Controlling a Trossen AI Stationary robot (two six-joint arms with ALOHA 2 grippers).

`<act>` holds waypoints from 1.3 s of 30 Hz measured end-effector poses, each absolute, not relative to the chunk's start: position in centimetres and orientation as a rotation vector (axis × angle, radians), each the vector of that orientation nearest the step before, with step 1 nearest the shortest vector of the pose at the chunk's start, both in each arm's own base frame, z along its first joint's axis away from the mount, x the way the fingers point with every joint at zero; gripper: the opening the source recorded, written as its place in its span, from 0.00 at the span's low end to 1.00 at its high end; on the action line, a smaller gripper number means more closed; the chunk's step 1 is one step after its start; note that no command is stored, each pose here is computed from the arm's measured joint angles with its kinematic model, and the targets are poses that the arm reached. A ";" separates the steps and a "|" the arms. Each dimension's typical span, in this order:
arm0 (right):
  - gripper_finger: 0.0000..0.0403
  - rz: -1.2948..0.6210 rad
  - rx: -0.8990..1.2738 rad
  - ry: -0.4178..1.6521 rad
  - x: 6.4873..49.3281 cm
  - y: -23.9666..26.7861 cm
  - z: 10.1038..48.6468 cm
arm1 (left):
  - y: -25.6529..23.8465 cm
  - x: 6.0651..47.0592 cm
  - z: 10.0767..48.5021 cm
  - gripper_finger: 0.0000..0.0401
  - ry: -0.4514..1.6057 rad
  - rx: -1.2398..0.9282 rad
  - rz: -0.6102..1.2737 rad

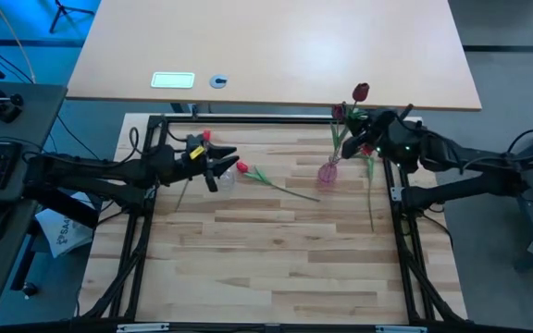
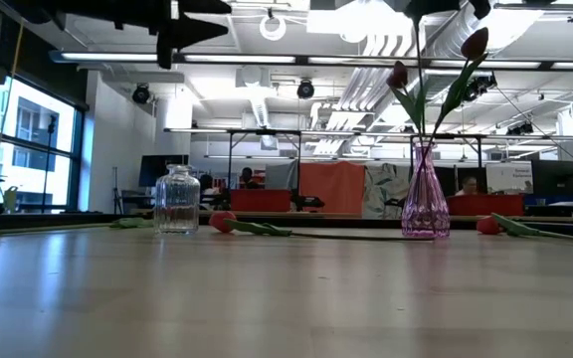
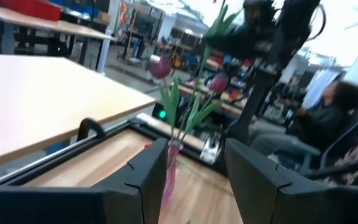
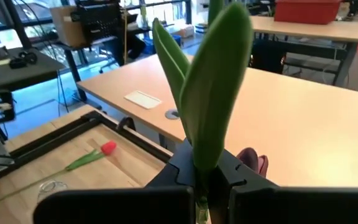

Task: Sort flowers into vase by color
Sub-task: Put the dark red tulip into the purple vase

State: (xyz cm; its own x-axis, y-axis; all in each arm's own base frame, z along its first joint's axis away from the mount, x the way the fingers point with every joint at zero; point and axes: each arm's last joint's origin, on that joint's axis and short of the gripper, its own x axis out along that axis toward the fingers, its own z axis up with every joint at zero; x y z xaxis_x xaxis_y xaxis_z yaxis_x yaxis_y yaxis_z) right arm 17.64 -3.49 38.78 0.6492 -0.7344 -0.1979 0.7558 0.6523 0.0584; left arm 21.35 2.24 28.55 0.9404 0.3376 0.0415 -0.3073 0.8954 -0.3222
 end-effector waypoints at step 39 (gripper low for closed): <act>0.06 -0.848 0.208 0.348 19.5 -4.6 33.5 | 2.2 21.3 28.9 0.37 -0.133 -0.318 0.329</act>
State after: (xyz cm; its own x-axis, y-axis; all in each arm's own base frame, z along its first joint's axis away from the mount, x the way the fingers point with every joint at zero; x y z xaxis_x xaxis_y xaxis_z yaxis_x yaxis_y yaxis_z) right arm 19.48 -4.59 33.55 0.6098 -0.6951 -0.3808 0.7622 0.6461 0.0412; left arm 21.34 2.24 28.89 0.9382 0.3375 0.0768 -0.2960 0.8974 -0.3272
